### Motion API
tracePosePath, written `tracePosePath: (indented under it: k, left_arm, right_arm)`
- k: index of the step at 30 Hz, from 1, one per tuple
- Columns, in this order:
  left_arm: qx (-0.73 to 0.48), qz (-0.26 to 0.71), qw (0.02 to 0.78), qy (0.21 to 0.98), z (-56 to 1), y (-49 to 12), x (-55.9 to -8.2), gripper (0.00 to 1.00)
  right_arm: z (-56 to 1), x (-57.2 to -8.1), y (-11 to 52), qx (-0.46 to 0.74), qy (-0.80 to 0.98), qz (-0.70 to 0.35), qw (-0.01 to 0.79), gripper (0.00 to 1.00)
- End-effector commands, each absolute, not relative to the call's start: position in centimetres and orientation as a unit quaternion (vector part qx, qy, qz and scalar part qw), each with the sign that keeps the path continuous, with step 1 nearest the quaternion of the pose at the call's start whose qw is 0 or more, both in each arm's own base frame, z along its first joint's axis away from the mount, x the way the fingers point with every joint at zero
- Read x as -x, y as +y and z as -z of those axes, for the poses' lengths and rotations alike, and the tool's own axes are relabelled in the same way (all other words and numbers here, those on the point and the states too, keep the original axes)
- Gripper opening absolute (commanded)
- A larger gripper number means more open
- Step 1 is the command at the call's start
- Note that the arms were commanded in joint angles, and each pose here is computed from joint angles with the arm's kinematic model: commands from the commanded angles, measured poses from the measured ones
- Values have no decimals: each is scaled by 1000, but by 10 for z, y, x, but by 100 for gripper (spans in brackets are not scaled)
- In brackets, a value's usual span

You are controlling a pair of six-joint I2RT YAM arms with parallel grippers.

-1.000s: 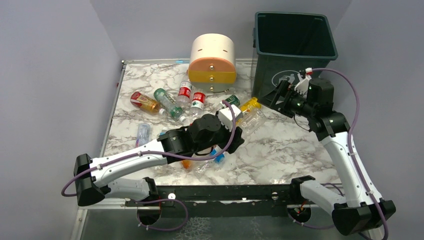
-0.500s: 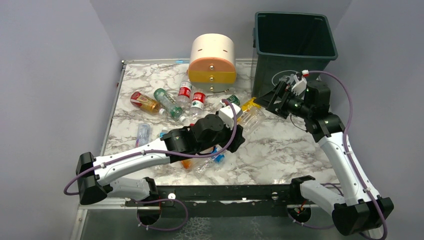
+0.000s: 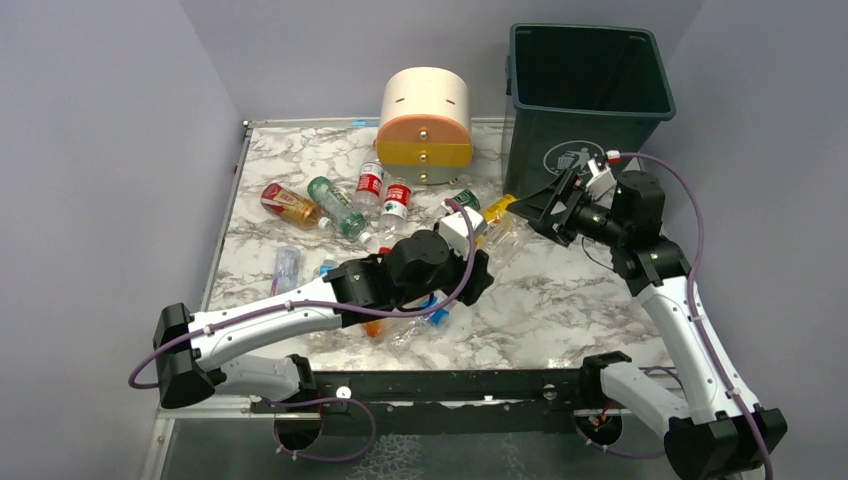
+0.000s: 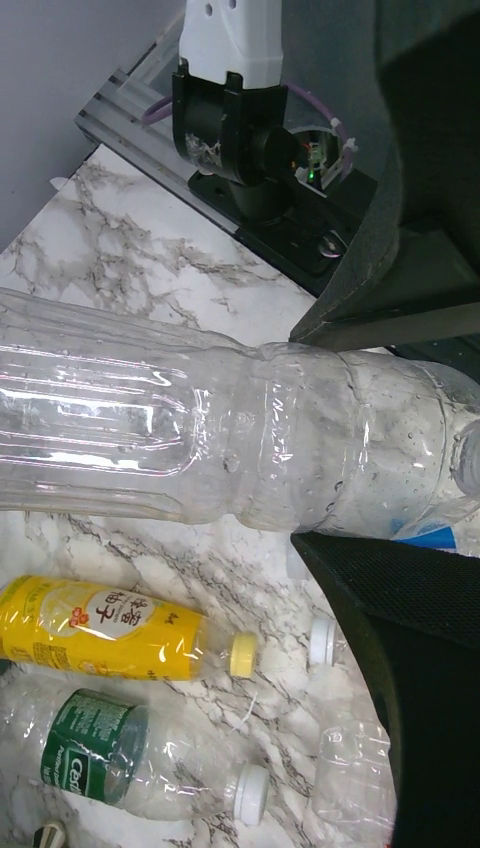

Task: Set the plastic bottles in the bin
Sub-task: Place the plastic bottle in the trash bin.

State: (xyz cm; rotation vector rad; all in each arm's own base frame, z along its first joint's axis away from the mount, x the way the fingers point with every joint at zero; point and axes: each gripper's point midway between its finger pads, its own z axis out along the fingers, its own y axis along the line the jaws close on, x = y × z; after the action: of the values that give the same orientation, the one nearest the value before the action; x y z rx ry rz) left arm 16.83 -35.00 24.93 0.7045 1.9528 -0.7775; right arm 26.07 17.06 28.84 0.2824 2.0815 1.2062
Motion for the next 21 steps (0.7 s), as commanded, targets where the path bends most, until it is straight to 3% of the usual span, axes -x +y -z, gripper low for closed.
tracePosePath:
  k: [1, 21]
  left_arm:
    - [-264, 317, 470, 780, -256, -355, -178, 54]
    - [-266, 312, 466, 784, -252, -365, -182, 54]
  right_arm:
    - [-302, -245, 182, -85, 790, -508, 332, 100]
    - [-299, -234, 182, -82, 796, -508, 318, 99]
